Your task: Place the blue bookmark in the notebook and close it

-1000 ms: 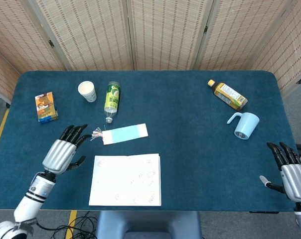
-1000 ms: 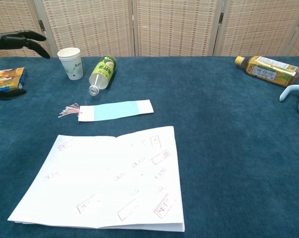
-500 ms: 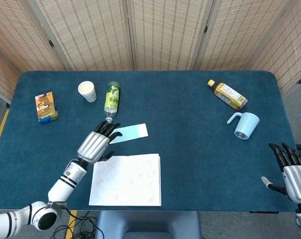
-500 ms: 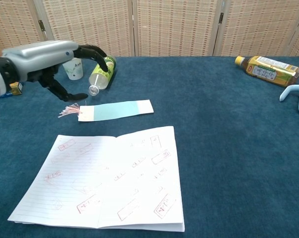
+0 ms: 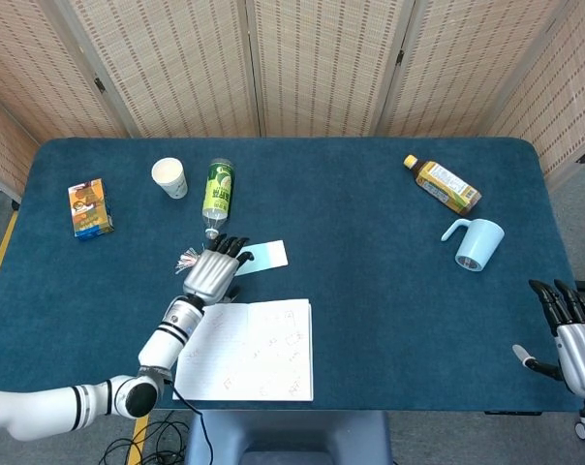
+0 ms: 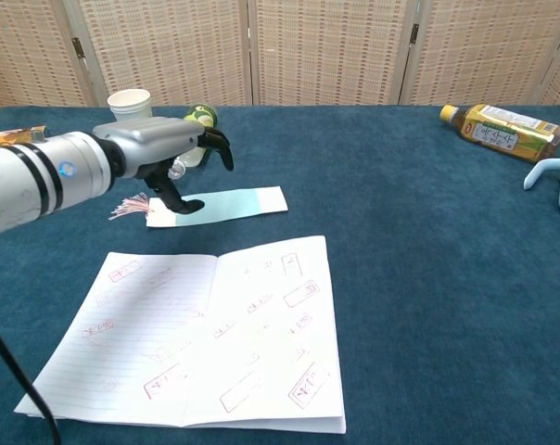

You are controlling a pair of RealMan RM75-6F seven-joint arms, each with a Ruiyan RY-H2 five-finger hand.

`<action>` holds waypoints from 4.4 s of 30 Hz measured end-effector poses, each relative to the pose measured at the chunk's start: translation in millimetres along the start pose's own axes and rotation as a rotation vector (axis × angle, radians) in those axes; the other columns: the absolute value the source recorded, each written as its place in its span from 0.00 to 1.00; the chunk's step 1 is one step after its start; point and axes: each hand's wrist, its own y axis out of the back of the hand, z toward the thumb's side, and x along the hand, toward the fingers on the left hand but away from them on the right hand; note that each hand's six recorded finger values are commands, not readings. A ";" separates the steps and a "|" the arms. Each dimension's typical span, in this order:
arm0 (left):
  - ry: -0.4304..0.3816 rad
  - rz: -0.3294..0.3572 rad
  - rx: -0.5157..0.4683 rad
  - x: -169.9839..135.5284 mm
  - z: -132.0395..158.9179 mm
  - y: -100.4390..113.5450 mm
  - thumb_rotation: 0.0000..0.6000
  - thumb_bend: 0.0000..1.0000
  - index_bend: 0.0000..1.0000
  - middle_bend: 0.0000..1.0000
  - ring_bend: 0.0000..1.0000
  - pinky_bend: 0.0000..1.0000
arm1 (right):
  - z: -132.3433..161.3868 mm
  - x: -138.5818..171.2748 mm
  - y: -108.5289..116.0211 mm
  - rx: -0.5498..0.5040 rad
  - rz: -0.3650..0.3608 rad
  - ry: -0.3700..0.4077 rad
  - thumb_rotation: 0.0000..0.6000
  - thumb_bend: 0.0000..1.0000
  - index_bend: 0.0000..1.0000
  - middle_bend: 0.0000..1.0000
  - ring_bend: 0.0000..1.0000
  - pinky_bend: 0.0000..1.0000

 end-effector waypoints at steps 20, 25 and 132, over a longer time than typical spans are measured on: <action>0.178 -0.147 0.044 52.6 -6.1 -16.1 1.00 0.41 0.17 0.00 0.00 0.09 | -9.5 -0.3 -0.9 0.007 0.011 -0.033 1.00 0.11 0.04 0.13 0.04 0.12; 0.209 -0.180 0.075 62.0 -7.2 -18.2 0.97 0.34 0.17 0.00 0.00 0.09 | -13.4 -1.2 -2.6 0.008 0.018 -0.045 1.00 0.11 0.04 0.13 0.04 0.12; -0.033 -0.099 0.159 53.9 29.5 3.1 1.00 0.31 0.35 0.01 0.00 0.09 | -18.0 7.8 -4.1 0.000 0.017 -0.064 1.00 0.11 0.04 0.13 0.04 0.12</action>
